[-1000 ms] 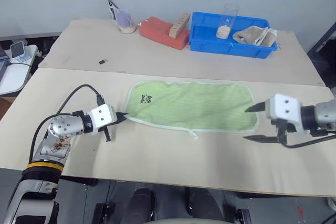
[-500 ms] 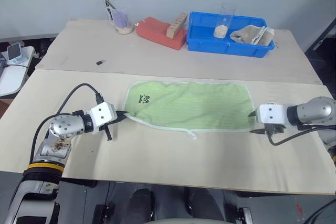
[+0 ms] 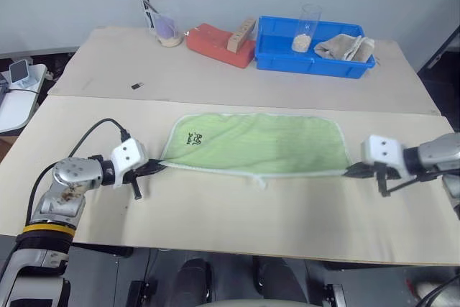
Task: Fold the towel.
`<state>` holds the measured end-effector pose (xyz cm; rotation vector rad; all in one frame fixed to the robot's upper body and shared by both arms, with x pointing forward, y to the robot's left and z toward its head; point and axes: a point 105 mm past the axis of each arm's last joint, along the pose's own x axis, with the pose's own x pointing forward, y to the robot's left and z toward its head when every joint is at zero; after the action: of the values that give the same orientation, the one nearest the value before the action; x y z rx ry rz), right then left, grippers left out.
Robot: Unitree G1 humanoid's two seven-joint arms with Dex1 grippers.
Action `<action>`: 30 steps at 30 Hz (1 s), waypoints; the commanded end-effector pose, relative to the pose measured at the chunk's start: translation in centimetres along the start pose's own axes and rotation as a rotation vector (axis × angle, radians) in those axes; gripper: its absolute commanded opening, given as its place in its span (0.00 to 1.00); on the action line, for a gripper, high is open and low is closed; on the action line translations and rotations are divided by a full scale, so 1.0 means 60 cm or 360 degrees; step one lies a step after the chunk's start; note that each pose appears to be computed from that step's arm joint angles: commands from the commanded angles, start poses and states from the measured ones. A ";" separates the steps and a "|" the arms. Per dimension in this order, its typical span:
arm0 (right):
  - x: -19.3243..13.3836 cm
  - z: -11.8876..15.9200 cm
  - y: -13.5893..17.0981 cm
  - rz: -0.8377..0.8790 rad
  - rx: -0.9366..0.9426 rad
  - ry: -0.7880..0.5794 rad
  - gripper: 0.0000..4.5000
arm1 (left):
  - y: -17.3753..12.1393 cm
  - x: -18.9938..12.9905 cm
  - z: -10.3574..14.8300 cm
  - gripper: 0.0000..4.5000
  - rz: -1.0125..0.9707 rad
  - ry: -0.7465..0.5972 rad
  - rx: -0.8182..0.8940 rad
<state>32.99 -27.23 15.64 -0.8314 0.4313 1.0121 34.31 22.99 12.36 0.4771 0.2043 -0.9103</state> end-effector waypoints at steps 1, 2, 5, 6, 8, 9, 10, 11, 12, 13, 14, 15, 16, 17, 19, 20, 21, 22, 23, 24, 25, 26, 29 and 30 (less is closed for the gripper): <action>-0.038 0.059 -0.083 -0.0392 0.0008 -0.0218 0.00 | 0.084 -0.012 0.065 0.00 0.0282 -0.0192 -0.0032; -0.045 0.075 -0.103 -0.0481 0.0003 -0.0272 0.00 | 0.103 -0.013 0.081 0.00 0.0337 -0.0231 -0.0035; -0.076 0.123 -0.156 -0.0701 -0.0023 -0.0416 0.00 | 0.152 -0.019 0.143 0.00 0.0467 -0.0359 0.0004; -0.088 0.138 -0.171 -0.0763 -0.0030 -0.0460 0.00 | 0.163 -0.022 0.163 0.00 0.0491 -0.0391 0.0039; -0.108 0.161 -0.190 -0.0848 -0.0058 -0.0519 0.00 | 0.179 -0.029 0.198 0.00 0.0529 -0.0446 0.0103; -0.122 0.176 -0.198 -0.0882 -0.0086 -0.0553 0.00 | 0.188 -0.037 0.221 0.00 0.0554 -0.0484 0.0150; -0.131 0.185 -0.202 -0.0899 -0.0106 -0.0573 0.00 | 0.193 -0.042 0.236 0.00 0.0569 -0.0508 0.0178; -0.141 0.193 -0.205 -0.0910 -0.0130 -0.0587 0.00 | 0.196 -0.047 0.250 0.00 0.0575 -0.0528 0.0210; -0.145 0.197 -0.203 -0.0899 -0.0151 -0.0591 0.00 | 0.197 -0.051 0.256 0.00 0.0568 -0.0533 0.0238; -0.143 0.191 -0.192 -0.0828 -0.0174 -0.0565 0.00 | 0.190 -0.053 0.248 0.00 0.0535 -0.0474 0.0312; -0.140 0.187 -0.182 -0.0772 -0.0190 -0.0546 0.00 | 0.185 -0.054 0.241 0.00 0.0507 -0.0429 0.0364; -0.130 0.173 -0.163 -0.0674 -0.0218 -0.0491 0.00 | 0.172 -0.051 0.217 0.00 0.0439 -0.0337 0.0425; -0.122 0.161 -0.146 -0.0598 -0.0239 -0.0448 0.00 | 0.160 -0.048 0.197 0.00 0.0378 -0.0271 0.0454; -0.113 0.147 -0.128 -0.0524 -0.0250 -0.0406 0.00 | 0.145 -0.046 0.173 0.00 0.0305 -0.0206 0.0470; -0.092 0.120 -0.085 -0.0371 -0.0225 -0.0345 0.00 | 0.108 -0.047 0.119 0.00 0.0149 -0.0064 0.0481; -0.084 0.107 -0.065 -0.0310 -0.0217 -0.0310 0.00 | 0.090 -0.050 0.096 0.00 0.0080 -0.0008 0.0467; -0.075 0.091 -0.043 -0.0242 -0.0205 -0.0263 0.00 | 0.071 -0.054 0.074 0.00 0.0013 0.0047 0.0447; -0.069 0.075 -0.022 -0.0173 -0.0195 -0.0209 0.00 | 0.049 -0.060 0.049 0.00 -0.0070 0.0117 0.0416; -0.064 0.062 -0.004 -0.0117 -0.0182 -0.0165 0.00 | 0.028 -0.066 0.027 0.00 -0.0147 0.0181 0.0385; -0.061 0.050 0.013 -0.0066 -0.0167 -0.0125 0.00 | 0.008 -0.073 0.008 0.00 -0.0220 0.0242 0.0353; -0.059 0.036 0.028 -0.0013 -0.0172 -0.0061 0.00 | -0.010 -0.080 -0.007 0.00 -0.0289 0.0297 0.0319; -0.058 0.028 0.038 0.0020 -0.0179 -0.0020 0.00 | -0.021 -0.085 -0.014 0.00 -0.0328 0.0328 0.0299; -0.055 0.003 0.080 0.0175 -0.0070 0.0066 0.00 | -0.054 -0.103 -0.039 0.00 -0.0450 0.0442 0.0192; -0.056 -0.003 0.095 0.0247 -0.0021 0.0091 0.00 | -0.065 -0.108 -0.044 0.00 -0.0495 0.0469 0.0157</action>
<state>26.70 -27.06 14.10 -0.8428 0.5294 1.1642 27.60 26.38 10.22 0.6807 0.5054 -1.1649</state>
